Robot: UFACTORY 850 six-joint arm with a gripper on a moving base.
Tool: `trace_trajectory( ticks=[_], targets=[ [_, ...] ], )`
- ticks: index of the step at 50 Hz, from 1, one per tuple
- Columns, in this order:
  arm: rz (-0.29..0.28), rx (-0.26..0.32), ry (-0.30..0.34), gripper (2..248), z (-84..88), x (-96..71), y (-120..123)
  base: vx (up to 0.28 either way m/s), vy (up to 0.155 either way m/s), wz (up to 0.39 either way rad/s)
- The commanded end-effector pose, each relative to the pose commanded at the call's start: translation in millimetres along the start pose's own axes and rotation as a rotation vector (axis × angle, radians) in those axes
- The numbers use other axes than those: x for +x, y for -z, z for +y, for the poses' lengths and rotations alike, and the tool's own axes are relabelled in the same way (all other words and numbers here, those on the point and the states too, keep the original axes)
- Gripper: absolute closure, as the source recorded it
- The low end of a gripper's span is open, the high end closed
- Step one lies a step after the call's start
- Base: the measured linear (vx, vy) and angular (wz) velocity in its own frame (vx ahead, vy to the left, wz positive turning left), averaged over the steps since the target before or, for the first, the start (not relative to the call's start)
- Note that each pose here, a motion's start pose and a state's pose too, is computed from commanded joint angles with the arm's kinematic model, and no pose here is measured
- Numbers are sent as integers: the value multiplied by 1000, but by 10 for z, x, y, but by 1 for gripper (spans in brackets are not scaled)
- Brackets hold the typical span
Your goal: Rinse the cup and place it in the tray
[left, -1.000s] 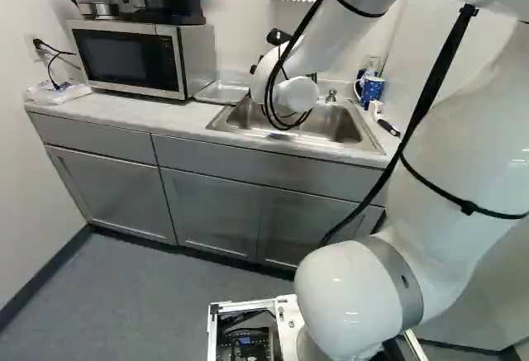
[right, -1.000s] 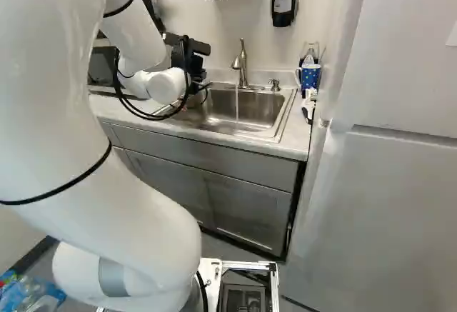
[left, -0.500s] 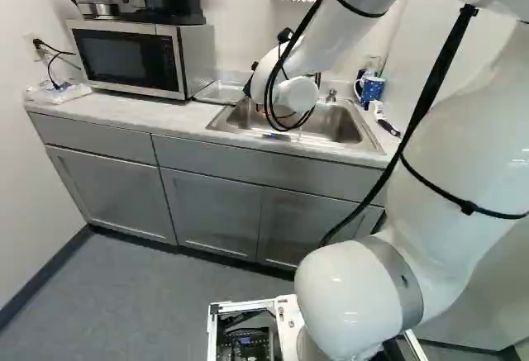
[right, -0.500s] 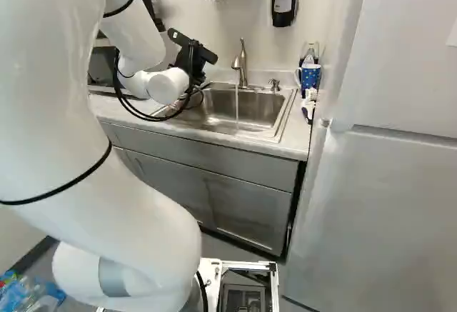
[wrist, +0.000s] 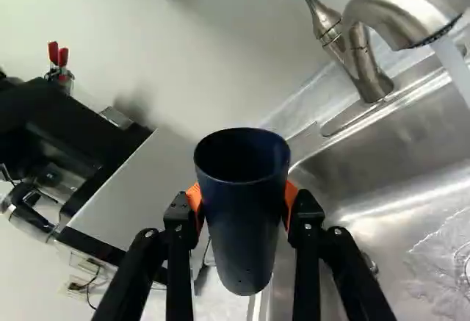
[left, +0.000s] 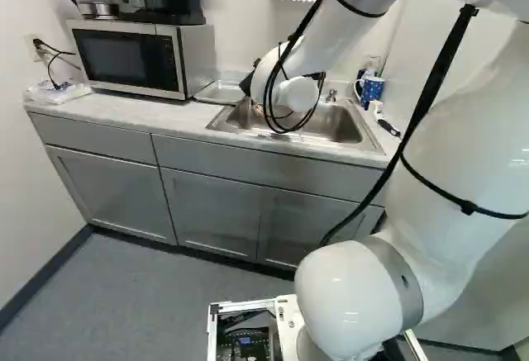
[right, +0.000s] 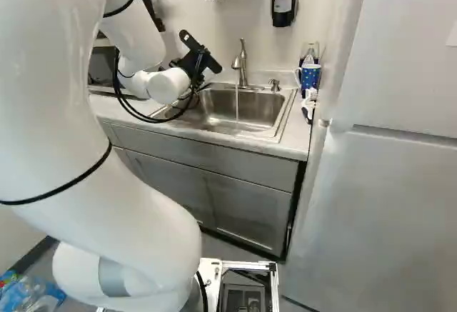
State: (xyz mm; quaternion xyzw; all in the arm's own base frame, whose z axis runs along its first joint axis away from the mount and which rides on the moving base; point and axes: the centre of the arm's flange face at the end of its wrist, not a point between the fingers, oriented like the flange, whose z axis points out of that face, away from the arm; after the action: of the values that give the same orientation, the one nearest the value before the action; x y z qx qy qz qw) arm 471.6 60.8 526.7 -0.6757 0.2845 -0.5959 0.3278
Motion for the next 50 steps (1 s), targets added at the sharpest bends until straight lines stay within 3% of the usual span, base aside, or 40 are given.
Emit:
trace_trajectory(
  ticks=[50],
  targets=[
    [0,0,-526,127,0,0,0,0,0,0]
  ],
)
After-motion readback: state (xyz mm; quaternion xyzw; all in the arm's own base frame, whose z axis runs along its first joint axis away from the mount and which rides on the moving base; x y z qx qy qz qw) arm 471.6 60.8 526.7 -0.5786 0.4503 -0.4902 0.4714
